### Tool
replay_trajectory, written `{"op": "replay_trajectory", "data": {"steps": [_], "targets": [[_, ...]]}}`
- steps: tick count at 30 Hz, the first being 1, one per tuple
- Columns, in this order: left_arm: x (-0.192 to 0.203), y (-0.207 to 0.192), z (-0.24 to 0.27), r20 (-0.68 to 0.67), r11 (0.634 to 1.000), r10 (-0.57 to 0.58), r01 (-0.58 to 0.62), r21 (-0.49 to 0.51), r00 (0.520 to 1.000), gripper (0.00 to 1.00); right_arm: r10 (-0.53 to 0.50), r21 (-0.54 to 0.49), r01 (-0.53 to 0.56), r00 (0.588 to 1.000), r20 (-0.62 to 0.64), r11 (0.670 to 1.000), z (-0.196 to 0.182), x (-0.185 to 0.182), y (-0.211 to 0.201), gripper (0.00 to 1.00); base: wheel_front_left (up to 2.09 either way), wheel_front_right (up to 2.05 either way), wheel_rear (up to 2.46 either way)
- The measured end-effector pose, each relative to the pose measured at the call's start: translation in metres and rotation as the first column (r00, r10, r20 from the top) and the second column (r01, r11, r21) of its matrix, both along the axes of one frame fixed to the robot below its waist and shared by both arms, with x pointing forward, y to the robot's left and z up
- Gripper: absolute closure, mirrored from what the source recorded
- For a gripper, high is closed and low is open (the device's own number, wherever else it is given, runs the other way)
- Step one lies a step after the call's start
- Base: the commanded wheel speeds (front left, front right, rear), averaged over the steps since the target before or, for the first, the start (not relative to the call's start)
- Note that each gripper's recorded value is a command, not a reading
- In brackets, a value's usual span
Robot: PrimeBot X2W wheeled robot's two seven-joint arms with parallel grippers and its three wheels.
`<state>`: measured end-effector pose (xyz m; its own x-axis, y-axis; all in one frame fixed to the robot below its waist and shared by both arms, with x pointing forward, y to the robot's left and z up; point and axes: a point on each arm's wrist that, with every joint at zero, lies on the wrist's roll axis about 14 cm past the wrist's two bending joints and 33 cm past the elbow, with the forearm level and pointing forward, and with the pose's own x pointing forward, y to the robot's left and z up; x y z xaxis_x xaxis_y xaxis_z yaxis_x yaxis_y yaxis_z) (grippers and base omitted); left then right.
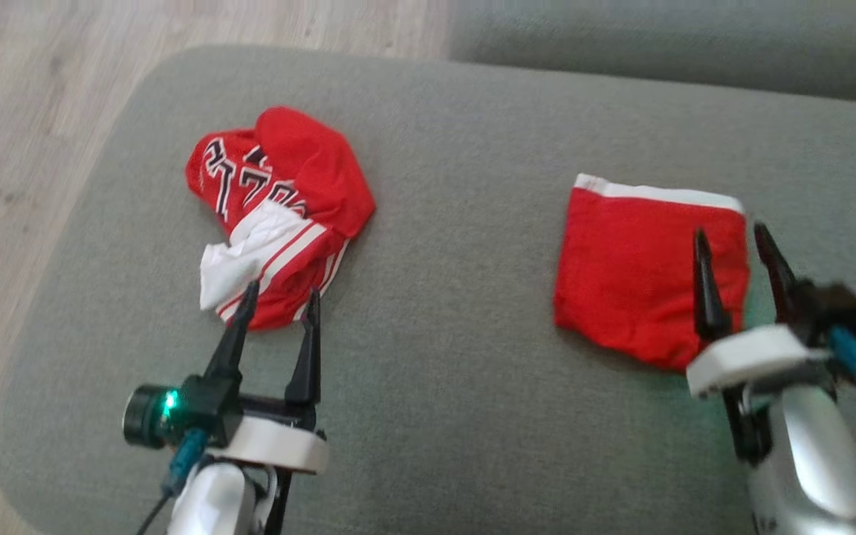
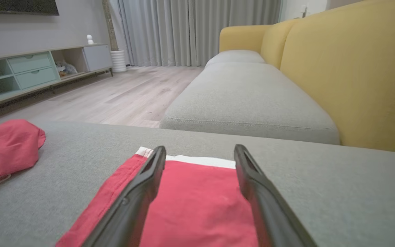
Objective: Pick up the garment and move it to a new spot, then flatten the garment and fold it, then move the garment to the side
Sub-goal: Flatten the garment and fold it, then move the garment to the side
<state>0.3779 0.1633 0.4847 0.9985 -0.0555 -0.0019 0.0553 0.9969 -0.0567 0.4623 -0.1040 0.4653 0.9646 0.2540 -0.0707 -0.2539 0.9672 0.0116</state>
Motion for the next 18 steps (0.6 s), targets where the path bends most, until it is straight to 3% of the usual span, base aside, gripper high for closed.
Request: {"op": "replay_trajectory", "data": {"steps": [6, 11, 18], "targets": [[-0.010, -0.013, 0.000, 0.002, 0.999, -0.035, 0.035, -0.005, 0.999, 0.00, -0.082, 0.058, 0.080, 0.996, 0.035, 0.995, 0.011, -0.039, -0.030, 0.00, 0.00, 0.00, 0.00], [-0.012, -0.021, 0.000, 0.003, 0.998, -0.057, 0.057, -0.006, 0.998, 0.00, -0.123, 0.085, 0.124, 0.992, -0.012, 0.989, -0.003, -0.065, -0.045, 0.00, 0.00, 0.00, 0.00], [-0.016, -0.021, -0.006, -0.013, 0.998, -0.059, 0.059, -0.002, 0.998, 0.00, -0.122, 0.089, 0.126, 0.992, -0.043, 0.988, -0.012, -0.075, -0.045, 0.00, 0.00, 0.00, 0.00]]}}
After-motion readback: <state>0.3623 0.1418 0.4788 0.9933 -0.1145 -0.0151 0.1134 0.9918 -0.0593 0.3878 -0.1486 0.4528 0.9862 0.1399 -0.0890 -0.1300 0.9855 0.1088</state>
